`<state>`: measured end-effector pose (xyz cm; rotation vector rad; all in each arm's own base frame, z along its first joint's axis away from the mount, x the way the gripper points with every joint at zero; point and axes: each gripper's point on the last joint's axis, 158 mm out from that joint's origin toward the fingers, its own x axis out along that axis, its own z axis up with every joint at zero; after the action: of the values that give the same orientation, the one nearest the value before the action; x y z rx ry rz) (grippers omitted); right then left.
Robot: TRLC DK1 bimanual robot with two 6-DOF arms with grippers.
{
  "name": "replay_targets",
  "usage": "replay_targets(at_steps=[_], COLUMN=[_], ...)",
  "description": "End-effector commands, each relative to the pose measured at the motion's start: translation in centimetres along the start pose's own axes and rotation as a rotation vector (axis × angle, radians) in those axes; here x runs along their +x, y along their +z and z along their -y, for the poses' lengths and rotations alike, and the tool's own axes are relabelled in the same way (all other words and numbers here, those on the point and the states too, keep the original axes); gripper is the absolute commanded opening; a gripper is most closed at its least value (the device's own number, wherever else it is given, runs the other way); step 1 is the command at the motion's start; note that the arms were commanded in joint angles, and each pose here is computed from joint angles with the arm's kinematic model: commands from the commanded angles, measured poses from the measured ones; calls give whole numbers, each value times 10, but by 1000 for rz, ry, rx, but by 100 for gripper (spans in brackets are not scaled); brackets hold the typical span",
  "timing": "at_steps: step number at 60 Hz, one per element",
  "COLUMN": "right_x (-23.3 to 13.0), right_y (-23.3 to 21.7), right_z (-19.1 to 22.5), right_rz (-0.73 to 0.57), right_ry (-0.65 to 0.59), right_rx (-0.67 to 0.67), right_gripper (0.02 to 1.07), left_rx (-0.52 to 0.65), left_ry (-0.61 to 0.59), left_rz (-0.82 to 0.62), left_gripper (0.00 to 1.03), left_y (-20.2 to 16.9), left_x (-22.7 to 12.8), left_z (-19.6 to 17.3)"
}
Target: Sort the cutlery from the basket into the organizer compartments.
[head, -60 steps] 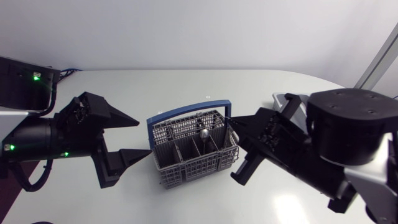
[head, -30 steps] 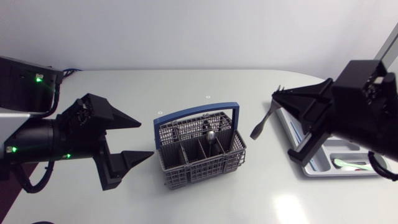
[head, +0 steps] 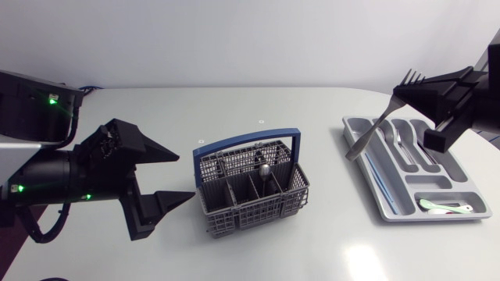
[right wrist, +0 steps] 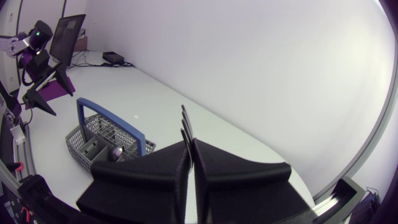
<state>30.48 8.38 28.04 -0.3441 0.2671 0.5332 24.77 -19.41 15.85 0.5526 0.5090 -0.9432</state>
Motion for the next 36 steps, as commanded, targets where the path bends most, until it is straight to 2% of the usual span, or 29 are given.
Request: replay_targets(at_steps=[1, 18, 36], right_x=[4, 16, 19], right_y=[-9, -47, -81], right_z=[17, 75, 170], right_rz=[-33, -124, -237], right_ry=[-2, -89, -197], right_rx=[37, 112, 187], right_gripper=[8, 8, 8], left_rx=[-6, -1, 5], left_ry=[-5, -7, -9], left_rz=[-4, 1, 6], left_gripper=[94, 94, 95], left_y=[3, 8, 12], left_x=[2, 2, 2], left_z=[0, 0, 0])
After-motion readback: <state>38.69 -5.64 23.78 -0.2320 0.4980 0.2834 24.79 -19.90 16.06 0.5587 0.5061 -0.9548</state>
